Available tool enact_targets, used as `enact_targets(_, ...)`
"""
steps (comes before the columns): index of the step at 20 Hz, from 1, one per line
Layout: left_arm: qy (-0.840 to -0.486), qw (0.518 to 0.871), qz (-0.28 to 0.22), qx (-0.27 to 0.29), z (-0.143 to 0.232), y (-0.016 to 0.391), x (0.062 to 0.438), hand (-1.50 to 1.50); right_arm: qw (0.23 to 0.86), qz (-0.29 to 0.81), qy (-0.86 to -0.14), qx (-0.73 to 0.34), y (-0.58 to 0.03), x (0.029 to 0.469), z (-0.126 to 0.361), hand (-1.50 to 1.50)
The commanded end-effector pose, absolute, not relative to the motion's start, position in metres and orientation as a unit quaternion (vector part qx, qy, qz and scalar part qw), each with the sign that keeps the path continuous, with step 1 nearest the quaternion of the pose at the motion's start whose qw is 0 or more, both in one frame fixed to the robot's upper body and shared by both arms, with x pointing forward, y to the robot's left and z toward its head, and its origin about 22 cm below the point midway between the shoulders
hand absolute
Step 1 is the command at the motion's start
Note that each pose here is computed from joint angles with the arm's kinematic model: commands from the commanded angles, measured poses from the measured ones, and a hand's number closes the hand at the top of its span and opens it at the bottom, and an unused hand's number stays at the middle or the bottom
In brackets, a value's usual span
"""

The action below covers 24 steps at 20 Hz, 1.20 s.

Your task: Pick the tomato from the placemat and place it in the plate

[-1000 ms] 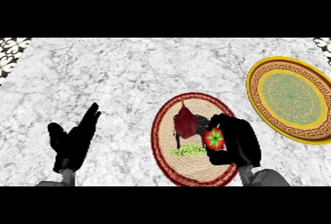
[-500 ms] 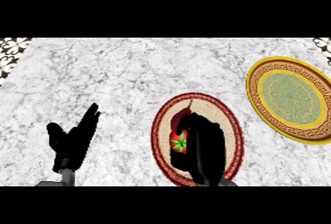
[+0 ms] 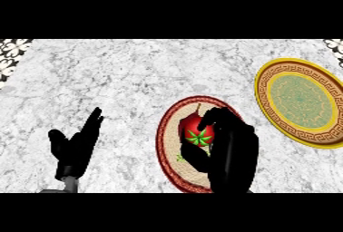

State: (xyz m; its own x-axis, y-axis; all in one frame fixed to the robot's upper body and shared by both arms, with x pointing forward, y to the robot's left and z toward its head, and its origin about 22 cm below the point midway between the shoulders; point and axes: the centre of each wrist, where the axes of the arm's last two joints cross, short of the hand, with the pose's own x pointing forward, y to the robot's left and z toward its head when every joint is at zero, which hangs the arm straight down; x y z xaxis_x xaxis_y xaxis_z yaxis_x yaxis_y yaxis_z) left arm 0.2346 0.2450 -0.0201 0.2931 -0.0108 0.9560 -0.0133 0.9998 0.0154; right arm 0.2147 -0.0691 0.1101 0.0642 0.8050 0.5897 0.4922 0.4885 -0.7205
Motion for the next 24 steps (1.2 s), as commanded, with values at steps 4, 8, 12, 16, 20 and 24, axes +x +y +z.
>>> enact_targets(4,-0.565,0.825,0.002,0.011,-0.036,0.253,0.231,0.00,0.564,-0.022,-0.672,-0.479,-0.121,0.218,0.104,1.50)
enact_targets(8,-0.566,0.824,-0.006,0.015,-0.034,0.246,0.233,0.00,0.530,-0.031,-0.669,-0.520,-0.179,0.234,0.094,1.50)
enact_targets(12,-0.561,0.828,-0.004,0.003,-0.038,0.256,0.230,0.00,0.527,-0.057,-0.641,-0.555,-0.220,0.269,0.097,1.50)
enact_targets(16,-0.562,0.827,-0.015,-0.002,-0.020,0.234,0.235,0.00,0.504,-0.077,-0.633,-0.582,-0.274,0.286,0.086,1.50)
enact_targets(20,-0.561,0.828,-0.010,-0.008,-0.027,0.244,0.225,0.00,0.511,-0.084,-0.621,-0.588,-0.320,0.306,0.079,1.50)
enact_targets(24,-0.562,0.827,-0.009,-0.003,-0.023,0.240,0.240,0.00,0.510,-0.084,-0.625,-0.585,-0.361,0.322,0.080,1.50)
